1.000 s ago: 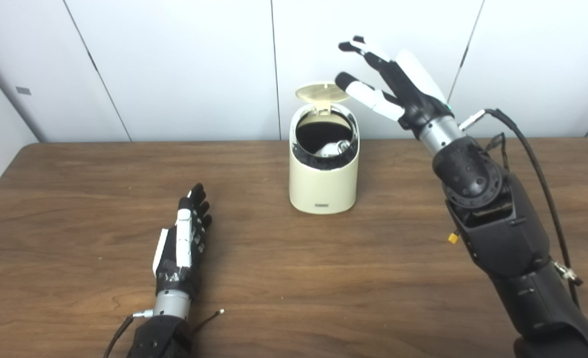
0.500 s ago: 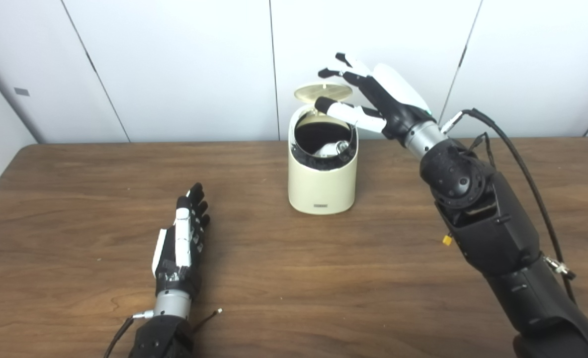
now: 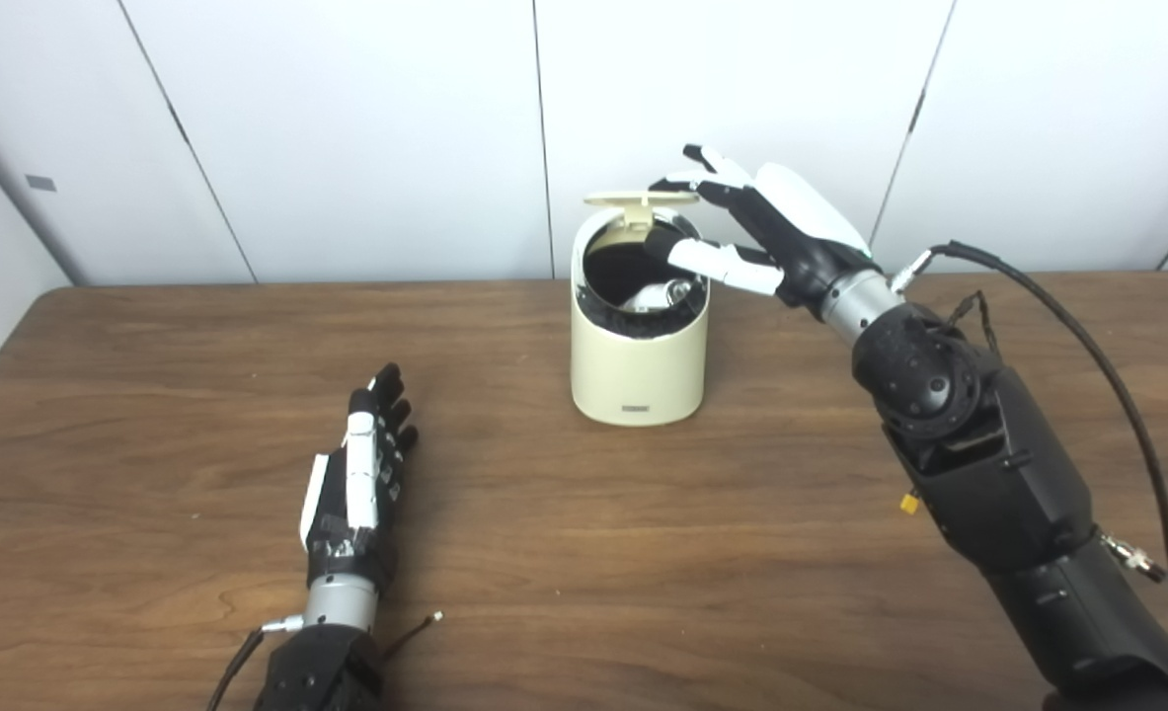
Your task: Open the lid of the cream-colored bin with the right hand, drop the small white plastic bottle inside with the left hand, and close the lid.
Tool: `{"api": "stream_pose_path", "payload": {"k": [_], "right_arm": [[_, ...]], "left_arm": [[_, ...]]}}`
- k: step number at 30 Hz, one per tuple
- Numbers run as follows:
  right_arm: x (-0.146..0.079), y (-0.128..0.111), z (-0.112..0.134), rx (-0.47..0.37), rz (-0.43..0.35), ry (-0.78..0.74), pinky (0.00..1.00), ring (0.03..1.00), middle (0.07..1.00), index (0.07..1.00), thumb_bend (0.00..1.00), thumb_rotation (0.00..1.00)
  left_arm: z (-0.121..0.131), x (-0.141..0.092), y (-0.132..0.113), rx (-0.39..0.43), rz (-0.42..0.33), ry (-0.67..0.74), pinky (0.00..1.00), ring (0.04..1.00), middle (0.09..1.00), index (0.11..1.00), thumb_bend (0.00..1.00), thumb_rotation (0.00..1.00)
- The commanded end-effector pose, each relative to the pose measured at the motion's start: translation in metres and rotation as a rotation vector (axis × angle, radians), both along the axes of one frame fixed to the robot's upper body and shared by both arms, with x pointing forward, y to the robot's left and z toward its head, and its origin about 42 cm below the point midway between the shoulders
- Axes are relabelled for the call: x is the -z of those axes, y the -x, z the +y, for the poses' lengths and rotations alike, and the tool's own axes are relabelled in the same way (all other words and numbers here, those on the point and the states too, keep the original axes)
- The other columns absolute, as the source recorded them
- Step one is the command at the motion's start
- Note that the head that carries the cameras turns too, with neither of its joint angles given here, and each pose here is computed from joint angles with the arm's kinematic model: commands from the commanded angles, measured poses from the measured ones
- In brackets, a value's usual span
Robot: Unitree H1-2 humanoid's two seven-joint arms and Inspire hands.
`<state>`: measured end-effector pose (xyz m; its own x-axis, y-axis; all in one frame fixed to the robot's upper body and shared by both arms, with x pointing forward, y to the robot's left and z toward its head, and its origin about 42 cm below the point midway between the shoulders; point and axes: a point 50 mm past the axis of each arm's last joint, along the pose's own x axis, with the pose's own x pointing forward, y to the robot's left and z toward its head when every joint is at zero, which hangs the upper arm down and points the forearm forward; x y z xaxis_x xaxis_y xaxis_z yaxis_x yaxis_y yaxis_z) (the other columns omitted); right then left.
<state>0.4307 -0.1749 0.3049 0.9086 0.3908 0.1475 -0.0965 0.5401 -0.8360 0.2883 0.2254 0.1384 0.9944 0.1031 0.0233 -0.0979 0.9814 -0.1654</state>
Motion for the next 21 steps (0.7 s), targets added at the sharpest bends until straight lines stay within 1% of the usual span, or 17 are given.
{"api": "stream_pose_path", "payload": {"k": [1,5,11,17,21], "right_arm": [[-0.018,0.001,0.001,-0.032,-0.072,0.022,0.97,1.000,1.000,0.803,0.66,1.00],[-0.011,0.005,0.001,-0.040,-0.051,0.035,0.97,1.000,1.000,0.811,0.64,1.00],[-0.004,0.011,0.003,-0.054,-0.037,0.054,0.96,1.000,1.000,0.803,0.66,1.00],[-0.007,0.020,0.005,-0.073,-0.033,0.062,0.98,1.000,1.000,0.806,0.63,1.00],[-0.010,0.028,0.004,-0.082,-0.035,0.078,0.98,1.000,1.000,0.808,0.63,1.00]], "left_arm": [[-0.004,-0.014,-0.009,-0.003,-0.071,-0.004,0.96,0.972,0.973,0.958,0.61,1.00],[-0.005,-0.012,-0.009,0.001,-0.064,0.004,0.94,0.970,0.972,0.959,0.61,1.00],[-0.007,-0.012,-0.009,-0.004,-0.056,0.002,0.93,0.960,0.970,0.960,0.61,1.00],[-0.008,-0.012,-0.009,0.007,-0.059,0.010,0.95,0.972,0.980,0.970,0.60,1.00],[-0.010,-0.012,-0.010,0.009,-0.059,0.016,0.95,0.974,0.982,0.971,0.60,1.00]]}}
